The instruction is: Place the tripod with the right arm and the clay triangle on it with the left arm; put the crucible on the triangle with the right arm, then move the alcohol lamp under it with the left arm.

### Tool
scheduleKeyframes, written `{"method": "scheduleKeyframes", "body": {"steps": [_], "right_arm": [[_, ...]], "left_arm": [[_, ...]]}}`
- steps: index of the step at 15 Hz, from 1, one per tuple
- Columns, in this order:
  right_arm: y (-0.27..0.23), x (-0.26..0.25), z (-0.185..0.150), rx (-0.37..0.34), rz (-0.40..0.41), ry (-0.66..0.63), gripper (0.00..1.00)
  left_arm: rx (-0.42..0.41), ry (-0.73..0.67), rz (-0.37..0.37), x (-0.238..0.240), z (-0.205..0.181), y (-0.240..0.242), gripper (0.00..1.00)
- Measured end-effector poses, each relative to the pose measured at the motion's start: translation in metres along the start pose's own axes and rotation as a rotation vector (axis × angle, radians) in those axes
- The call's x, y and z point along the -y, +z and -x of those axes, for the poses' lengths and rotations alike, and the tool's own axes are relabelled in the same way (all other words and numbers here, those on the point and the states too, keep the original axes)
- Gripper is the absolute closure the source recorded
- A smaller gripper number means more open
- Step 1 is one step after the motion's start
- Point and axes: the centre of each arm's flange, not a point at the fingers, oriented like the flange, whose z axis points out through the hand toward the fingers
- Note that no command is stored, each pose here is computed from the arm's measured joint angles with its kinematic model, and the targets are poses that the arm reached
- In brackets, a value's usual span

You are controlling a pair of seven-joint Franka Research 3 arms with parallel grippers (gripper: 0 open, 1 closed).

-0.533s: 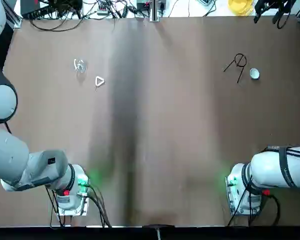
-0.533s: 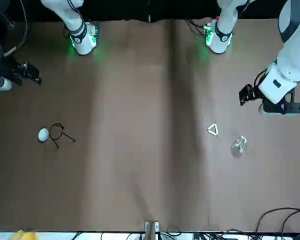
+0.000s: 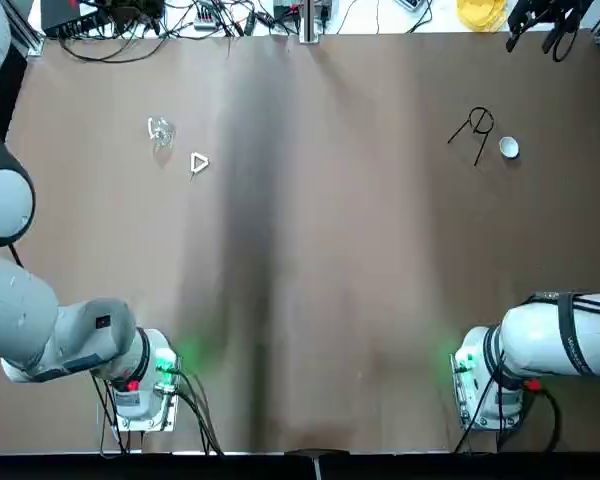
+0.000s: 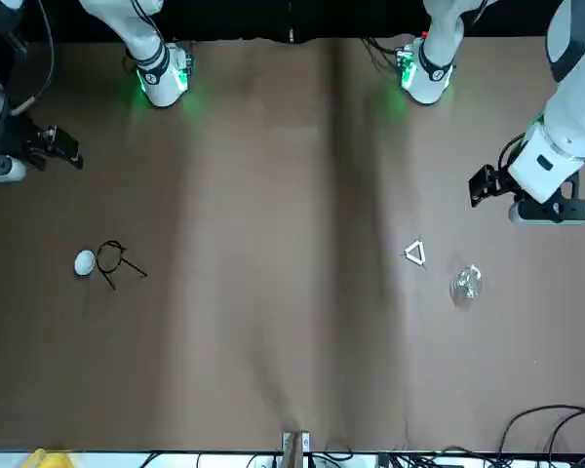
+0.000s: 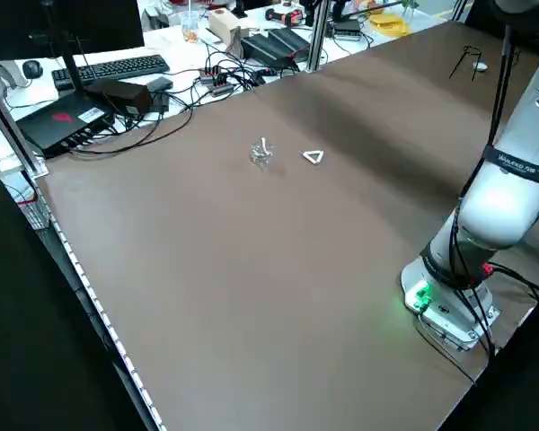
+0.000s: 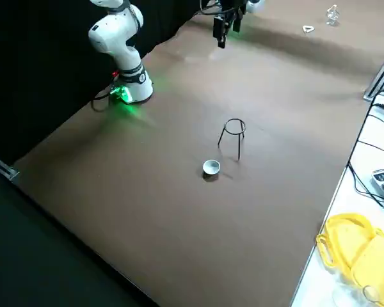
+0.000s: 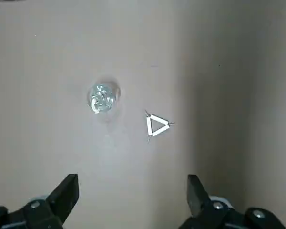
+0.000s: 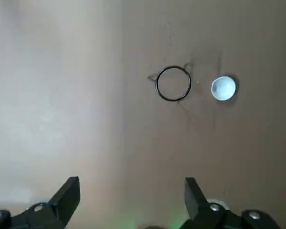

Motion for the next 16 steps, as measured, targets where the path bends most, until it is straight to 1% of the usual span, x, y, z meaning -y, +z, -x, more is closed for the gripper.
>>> {"method": "scheduleKeyframes", "body": {"steps": [2, 3, 5, 6, 7, 8, 10, 11, 13, 14, 16], "right_arm": [[0.014, -0.015, -0.012, -0.004, 0.0, 0.028, 0.04], [0.026, -0.023, -0.023, -0.004, 0.0, 0.043, 0.09], [0.06, -0.038, -0.046, -0.002, 0.001, 0.067, 0.12], [0.078, -0.044, -0.057, 0.007, 0.001, 0.077, 0.21], [0.096, -0.05, -0.067, 0.016, 0.001, 0.085, 0.26], [0.113, -0.056, -0.075, 0.024, 0.002, 0.093, 0.26], [0.141, -0.065, -0.09, 0.025, 0.003, 0.105, 0.37], [0.153, -0.069, -0.095, 0.027, 0.003, 0.11, 0.37], [0.175, -0.08, -0.103, 0.033, 0.004, 0.125, 0.44], [0.195, -0.089, -0.109, 0.045, 0.003, 0.137, 0.49], [0.215, -0.095, -0.112, 0.067, 0.001, 0.146, 0.52]], "left_arm": [[0.001, -0.021, 0.001, 0.022, -0.003, 0.001, 0.0], [0.004, -0.014, 0.006, 0.035, -0.004, 0.002, 0.0], [0.012, 0.045, 0.028, 0.052, -0.007, 0.007, 0.0], [0.018, 0.07, 0.034, 0.058, -0.009, 0.012, 0.0], [0.023, 0.089, 0.039, 0.065, -0.011, 0.018, 0.0], [0.023, 0.104, 0.044, 0.07, -0.015, 0.027, 0.0], [0.014, 0.13, 0.052, 0.078, -0.023, 0.055, 0.0], [0.013, 0.14, 0.056, 0.08, -0.025, 0.073, 0.0], [0.025, 0.151, 0.062, 0.078, -0.025, 0.109, 0.0], [0.043, 0.159, 0.066, 0.072, -0.019, 0.14, 0.0], [0.05, 0.166, 0.068, 0.066, -0.012, 0.168, 0.0]]}}
